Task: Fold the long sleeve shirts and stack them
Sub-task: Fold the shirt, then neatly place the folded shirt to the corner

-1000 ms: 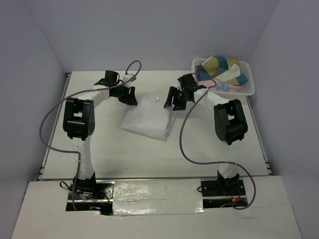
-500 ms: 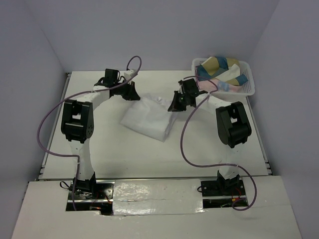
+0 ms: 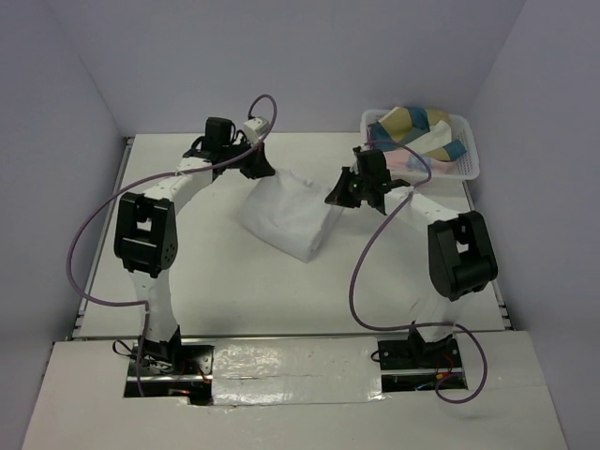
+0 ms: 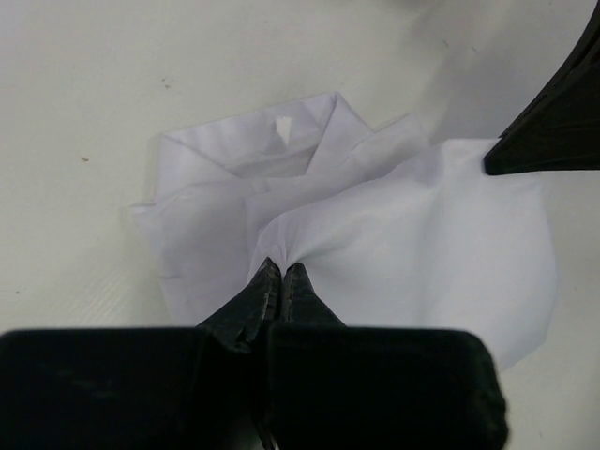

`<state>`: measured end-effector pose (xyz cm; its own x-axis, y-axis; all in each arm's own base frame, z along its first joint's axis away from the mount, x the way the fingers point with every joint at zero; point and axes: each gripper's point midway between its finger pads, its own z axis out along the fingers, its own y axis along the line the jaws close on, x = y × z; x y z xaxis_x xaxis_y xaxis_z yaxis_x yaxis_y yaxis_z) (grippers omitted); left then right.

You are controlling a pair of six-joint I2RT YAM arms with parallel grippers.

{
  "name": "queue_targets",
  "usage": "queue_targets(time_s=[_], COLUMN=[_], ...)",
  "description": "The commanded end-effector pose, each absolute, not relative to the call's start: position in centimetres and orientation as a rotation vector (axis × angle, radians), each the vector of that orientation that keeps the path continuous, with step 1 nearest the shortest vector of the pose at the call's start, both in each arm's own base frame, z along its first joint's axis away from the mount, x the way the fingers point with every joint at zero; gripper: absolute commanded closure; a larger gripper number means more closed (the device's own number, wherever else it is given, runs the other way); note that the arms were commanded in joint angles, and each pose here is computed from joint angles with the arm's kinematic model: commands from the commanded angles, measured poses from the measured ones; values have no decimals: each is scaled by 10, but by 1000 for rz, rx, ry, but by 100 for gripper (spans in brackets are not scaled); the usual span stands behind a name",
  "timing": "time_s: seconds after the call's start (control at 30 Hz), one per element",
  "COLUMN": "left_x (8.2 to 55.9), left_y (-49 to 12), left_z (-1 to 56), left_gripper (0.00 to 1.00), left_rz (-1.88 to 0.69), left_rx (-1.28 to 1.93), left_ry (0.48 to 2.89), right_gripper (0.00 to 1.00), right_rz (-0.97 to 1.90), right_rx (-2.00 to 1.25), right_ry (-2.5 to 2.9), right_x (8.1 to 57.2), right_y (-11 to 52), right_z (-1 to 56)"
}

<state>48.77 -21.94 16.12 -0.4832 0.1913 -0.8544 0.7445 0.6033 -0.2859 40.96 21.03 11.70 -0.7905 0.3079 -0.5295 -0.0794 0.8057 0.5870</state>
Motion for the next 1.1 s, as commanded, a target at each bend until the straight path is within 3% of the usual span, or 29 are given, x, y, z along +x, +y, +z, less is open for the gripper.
queue_targets(time_s=[0.0,0.1,0.17,0.2,0.23,0.3,0.47,0.5,0.53,0.6,0.67,0.7,0.83,0.93,1.07], left_x=[509,520,526,532,536,546,566,567,570,573,576,578,575,538,461], left_y=[-216,-220,-222,-222,-221,-215,-192,-189,-185,-181,-176,-175,-184,-227,-289], left_z=[155,138,130,126,123,119,121,126,129,145,161,181,238,268,229], left_gripper=[100,98,85,80,67,57,43,34,32,22,20,13,14,20,23], left_rz=[-771,-752,-716,-707,-680,-631,-464,-446,-415,-394,-371,-364,-399,-546,-697], left_rx=[693,681,666,657,648,620,480,464,445,428,406,401,424,592,896], left_ry=[2023,2041,2057,2064,2074,2096,2159,2167,2171,2163,2145,2110,1991,1898,2006], right_gripper=[100,100,96,83,77,68,57,49,48,42,38,33,27,24,24], right_rz=[722,692,676,657,635,580,396,372,350,350,328,323,347,385,381], right_rx=[217,288,319,325,324,289,283,275,268,239,234,222,224,256,284], right_ry=[2365,2365,2348,2343,2338,2349,2411,2419,2433,2409,2355,2342,2289,2281,2297], right_x=[429,431,437,443,448,461,478,478,476,478,480,479,465,443,402], right_y=[196,189,184,182,180,177,160,157,155,155,151,150,151,148,135], right_z=[105,93,90,88,87,86,78,78,78,93,119,126,168,182,174])
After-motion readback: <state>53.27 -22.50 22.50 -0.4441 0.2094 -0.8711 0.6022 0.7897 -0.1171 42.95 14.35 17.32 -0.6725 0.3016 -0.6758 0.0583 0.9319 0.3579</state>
